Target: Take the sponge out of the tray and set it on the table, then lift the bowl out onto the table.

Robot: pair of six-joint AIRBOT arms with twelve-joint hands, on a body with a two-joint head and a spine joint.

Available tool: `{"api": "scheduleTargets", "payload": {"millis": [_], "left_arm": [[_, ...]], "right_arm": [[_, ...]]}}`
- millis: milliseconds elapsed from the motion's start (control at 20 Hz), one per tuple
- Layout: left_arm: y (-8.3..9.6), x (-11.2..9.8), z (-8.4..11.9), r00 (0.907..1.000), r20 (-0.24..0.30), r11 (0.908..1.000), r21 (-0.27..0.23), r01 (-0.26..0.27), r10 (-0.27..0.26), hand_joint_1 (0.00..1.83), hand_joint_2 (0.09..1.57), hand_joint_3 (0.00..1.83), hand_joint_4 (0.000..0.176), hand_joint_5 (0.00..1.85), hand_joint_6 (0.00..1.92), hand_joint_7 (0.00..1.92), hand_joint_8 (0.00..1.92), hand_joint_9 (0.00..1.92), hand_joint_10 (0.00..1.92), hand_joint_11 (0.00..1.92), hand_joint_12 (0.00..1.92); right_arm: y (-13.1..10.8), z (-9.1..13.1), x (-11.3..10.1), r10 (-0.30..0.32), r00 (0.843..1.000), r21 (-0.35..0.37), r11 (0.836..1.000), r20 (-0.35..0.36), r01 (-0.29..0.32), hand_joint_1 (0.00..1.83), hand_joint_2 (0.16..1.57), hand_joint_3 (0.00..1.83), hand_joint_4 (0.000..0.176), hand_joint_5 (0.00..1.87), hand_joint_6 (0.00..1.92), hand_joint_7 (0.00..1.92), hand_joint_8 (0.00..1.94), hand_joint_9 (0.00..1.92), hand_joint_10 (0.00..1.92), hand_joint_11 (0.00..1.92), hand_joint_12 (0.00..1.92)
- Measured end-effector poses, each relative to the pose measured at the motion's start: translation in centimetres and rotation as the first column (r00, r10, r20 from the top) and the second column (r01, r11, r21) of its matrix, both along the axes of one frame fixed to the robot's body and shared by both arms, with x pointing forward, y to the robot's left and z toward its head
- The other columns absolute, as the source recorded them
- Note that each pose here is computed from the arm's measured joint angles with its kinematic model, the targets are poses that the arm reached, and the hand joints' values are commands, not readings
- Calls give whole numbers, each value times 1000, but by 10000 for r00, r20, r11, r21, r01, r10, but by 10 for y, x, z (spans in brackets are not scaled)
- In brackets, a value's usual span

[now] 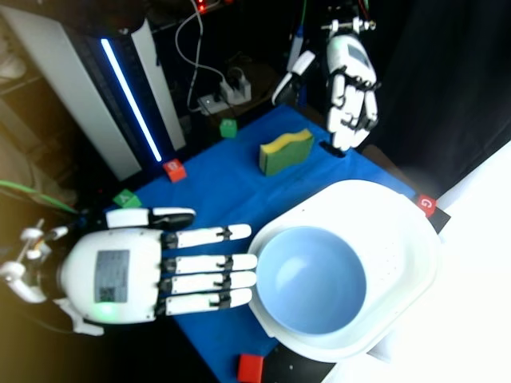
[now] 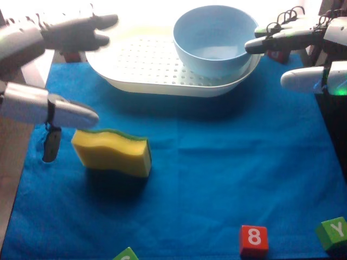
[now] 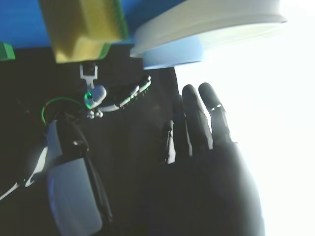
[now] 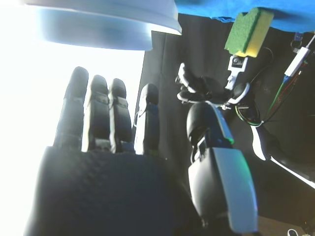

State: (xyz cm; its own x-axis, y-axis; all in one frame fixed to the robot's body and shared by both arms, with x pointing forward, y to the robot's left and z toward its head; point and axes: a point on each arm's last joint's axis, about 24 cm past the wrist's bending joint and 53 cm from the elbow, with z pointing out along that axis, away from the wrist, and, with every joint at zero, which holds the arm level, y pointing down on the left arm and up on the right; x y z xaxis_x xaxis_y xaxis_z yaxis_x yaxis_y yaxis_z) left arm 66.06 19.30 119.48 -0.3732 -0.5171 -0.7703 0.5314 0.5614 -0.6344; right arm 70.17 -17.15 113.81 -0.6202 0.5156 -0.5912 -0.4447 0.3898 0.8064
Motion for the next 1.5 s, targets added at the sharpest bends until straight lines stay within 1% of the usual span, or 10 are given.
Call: {"api": "scheduleTargets", "payload": {"millis": [100,250,400,450,550,650,850,950,1200,1500], "left_arm": [[18,13,8,9971,277,9974,-112,-712,714,742,790,0,160,38,2,149,4,190,6,0,860],[32,29,3,9889,162,9888,-246,-1470,1475,726,785,0,168,35,1,0,0,0,0,0,5],[24,33,-19,9867,-95,9866,214,-1620,1623,767,798,6,160,23,1,0,0,0,0,0,0],[28,34,-27,9825,-344,9831,154,-1825,1829,597,788,2,127,20,5,0,0,0,0,0,0],[35,34,-41,9747,-730,9774,172,-2107,2114,558,791,3,110,15,2,0,0,0,0,0,0],[36,33,-47,9725,-856,9762,188,-2159,2167,569,787,1,126,10,0,0,0,0,0,0,0],[34,33,-43,9737,-753,9763,-61,-2162,2151,562,830,17,62,0,0,0,0,0,0,0,0],[34,33,-42,9744,-714,9768,-82,-2141,2130,584,826,13,96,4,1,0,0,0,0,0,0],[34,33,-39,9754,-628,9769,-175,-2128,2114,594,827,8,117,12,4,0,0,0,0,0,0],[33,32,-39,9758,-653,9772,-270,-2106,2085,581,833,8,113,29,6,0,0,0,0,0,0]], "right_arm": [[-3,0,6,-147,9999,80,9999,41,147,306,1281,1,127,360,0,241,1,167,0,65,222],[5,0,17,-274,9996,361,9990,90,271,468,1259,2,111,372,0,260,1,239,7,120,335],[18,18,25,-168,9984,676,9976,536,132,509,1207,3,137,367,0,246,0,195,0,10,435],[19,26,31,-231,9970,821,9965,742,170,549,1158,0,157,358,0,244,0,175,0,0,361],[26,34,40,-276,9954,797,9966,916,204,573,1127,0,172,338,0,227,0,156,0,0,320],[38,44,46,-120,9922,427,9991,1240,68,627,1121,0,175,337,0,221,1,164,3,24,330],[61,34,51,101,9930,251,9996,1176,-132,579,1086,0,174,299,0,199,0,146,2,0,330],[66,26,55,50,9947,-54,10000,1030,-44,625,1057,0,151,298,1,228,1,200,5,0,544],[68,8,65,-167,9960,-923,9954,875,248,586,1038,0,175,287,0,185,1,104,0,0,320],[74,-12,75,-468,9969,-1463,9877,632,556,572,1027,3,162,350,1,218,0,111,0,0,191]]}}
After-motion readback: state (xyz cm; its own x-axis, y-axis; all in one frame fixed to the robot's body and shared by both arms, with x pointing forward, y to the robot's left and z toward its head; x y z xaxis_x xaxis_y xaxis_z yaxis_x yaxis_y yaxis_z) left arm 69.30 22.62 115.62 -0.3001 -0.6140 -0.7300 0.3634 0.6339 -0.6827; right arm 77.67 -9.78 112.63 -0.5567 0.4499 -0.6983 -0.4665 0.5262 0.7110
